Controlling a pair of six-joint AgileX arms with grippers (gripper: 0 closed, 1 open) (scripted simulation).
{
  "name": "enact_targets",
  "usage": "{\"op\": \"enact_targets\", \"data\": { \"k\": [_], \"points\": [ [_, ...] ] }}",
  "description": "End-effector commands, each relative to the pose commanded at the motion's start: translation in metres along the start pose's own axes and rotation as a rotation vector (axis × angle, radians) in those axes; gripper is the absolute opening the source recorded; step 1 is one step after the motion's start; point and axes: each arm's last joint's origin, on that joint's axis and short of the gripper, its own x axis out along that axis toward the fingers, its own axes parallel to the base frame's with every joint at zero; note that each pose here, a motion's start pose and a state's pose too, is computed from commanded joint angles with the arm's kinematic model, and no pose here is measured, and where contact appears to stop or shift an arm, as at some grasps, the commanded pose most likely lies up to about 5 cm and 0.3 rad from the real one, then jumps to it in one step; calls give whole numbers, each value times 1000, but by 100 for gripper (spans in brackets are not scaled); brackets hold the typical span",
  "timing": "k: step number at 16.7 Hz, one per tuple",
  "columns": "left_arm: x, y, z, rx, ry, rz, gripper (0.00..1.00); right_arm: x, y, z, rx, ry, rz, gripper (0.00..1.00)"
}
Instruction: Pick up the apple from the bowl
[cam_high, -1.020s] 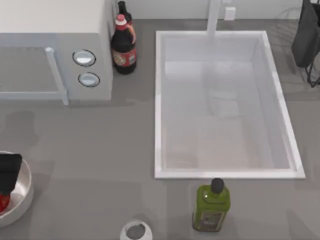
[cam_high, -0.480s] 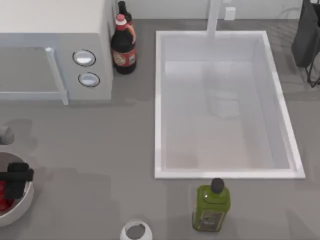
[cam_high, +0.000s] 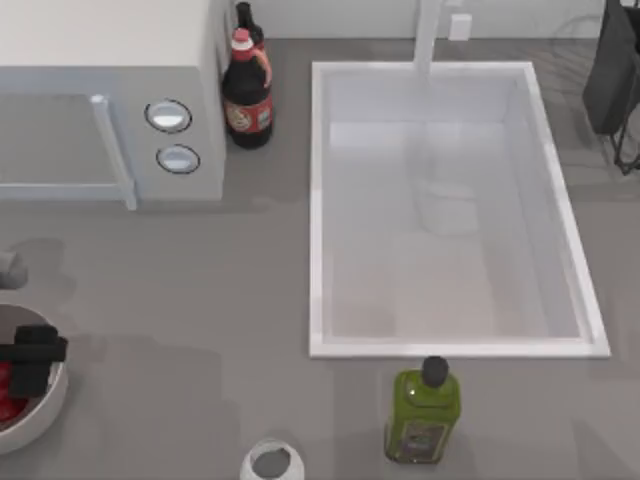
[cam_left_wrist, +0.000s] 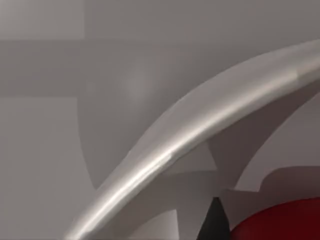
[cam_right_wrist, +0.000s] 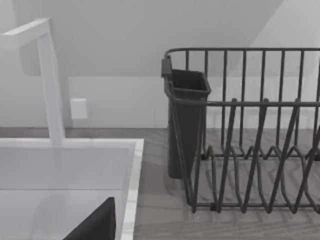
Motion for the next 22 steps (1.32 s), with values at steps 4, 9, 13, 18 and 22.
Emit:
{"op": "enact_targets", "data": {
  "k": [4, 9, 13, 18, 22],
  "points": [
    [0, 0, 0, 0, 0, 0, 47, 0, 0, 0, 0, 0, 0, 100],
    [0, 0, 0, 0, 0, 0, 10, 0, 0, 0, 0, 0, 0, 100],
    [0, 0, 0, 0, 0, 0, 0, 0, 0, 0, 0, 0, 0, 100],
    [0, 0, 0, 0, 0, 0, 0, 0, 0, 0, 0, 0, 0, 100],
    [-36, 0, 17, 3, -100, 2, 0, 0, 0, 0, 0, 0, 0, 100]
  ]
}}
